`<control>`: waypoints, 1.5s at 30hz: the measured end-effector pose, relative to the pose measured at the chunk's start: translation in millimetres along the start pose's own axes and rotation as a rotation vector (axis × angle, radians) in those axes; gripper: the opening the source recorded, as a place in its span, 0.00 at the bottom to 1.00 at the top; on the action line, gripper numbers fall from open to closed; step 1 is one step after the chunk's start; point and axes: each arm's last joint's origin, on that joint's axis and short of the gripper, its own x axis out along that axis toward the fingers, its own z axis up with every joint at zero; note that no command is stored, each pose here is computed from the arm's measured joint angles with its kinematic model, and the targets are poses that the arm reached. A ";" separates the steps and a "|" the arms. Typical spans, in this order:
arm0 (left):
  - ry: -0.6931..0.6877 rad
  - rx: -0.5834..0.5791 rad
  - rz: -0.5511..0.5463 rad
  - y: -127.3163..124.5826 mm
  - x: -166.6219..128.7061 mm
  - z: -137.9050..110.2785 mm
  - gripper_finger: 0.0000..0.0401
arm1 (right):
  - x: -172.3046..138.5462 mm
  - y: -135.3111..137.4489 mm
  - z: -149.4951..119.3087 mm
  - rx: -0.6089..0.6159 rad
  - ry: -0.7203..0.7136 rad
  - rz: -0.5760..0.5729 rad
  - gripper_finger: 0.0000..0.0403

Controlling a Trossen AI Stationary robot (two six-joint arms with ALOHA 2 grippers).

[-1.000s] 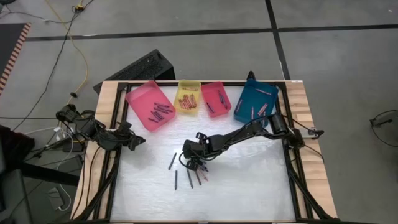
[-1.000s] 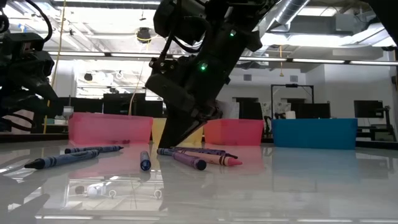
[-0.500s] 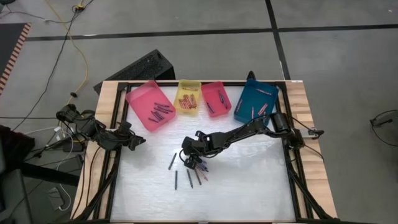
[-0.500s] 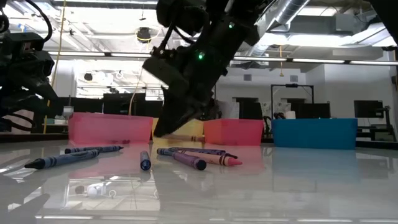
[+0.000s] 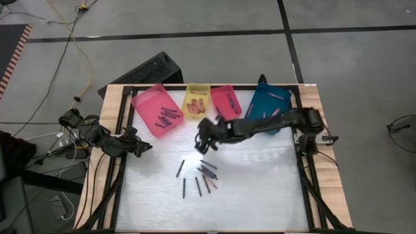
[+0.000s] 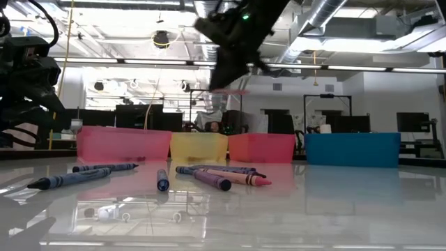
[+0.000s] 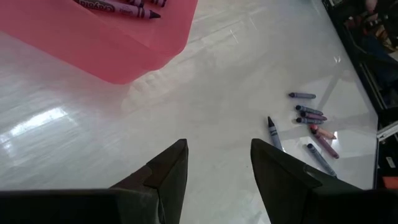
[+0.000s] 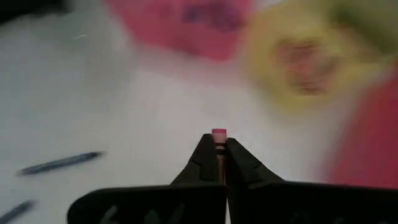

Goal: Sort crayons
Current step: Put the pink crayon into the blue bin

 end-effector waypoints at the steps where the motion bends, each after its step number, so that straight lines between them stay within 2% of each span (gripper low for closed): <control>1: 0.000 0.000 0.001 0.1 0.0 0.0 0.41 | -5.4 -6.9 2.8 0.008 -0.005 -0.044 0.01; 6: -0.001 0.000 0.000 0.0 0.0 0.0 0.41 | -36.2 -43.2 10.3 0.039 0.012 -0.258 0.01; 10: 0.000 0.000 0.000 0.0 0.0 0.0 0.41 | -55.2 -70.6 5.1 0.087 0.074 -0.449 0.01; 17: 0.001 0.000 0.000 0.0 -0.1 0.0 0.41 | -70.6 -100.1 -10.3 0.145 0.143 -0.762 0.01; 20: 0.000 0.000 0.000 0.0 0.0 0.0 0.41 | -68.4 -109.7 -20.6 0.150 0.158 -0.831 0.01; 28: 0.000 0.000 0.000 0.0 0.0 0.0 0.41 | -60.8 -148.3 -63.1 0.313 0.161 -0.909 0.01; 38: 0.000 -0.001 0.000 -0.1 -0.1 0.1 0.41 | -55.8 -186.2 -86.3 0.611 -0.029 -0.815 0.01; 45: 0.000 0.000 0.000 0.0 0.0 0.0 0.41 | -49.5 -210.7 -99.0 0.741 -0.062 -0.812 0.01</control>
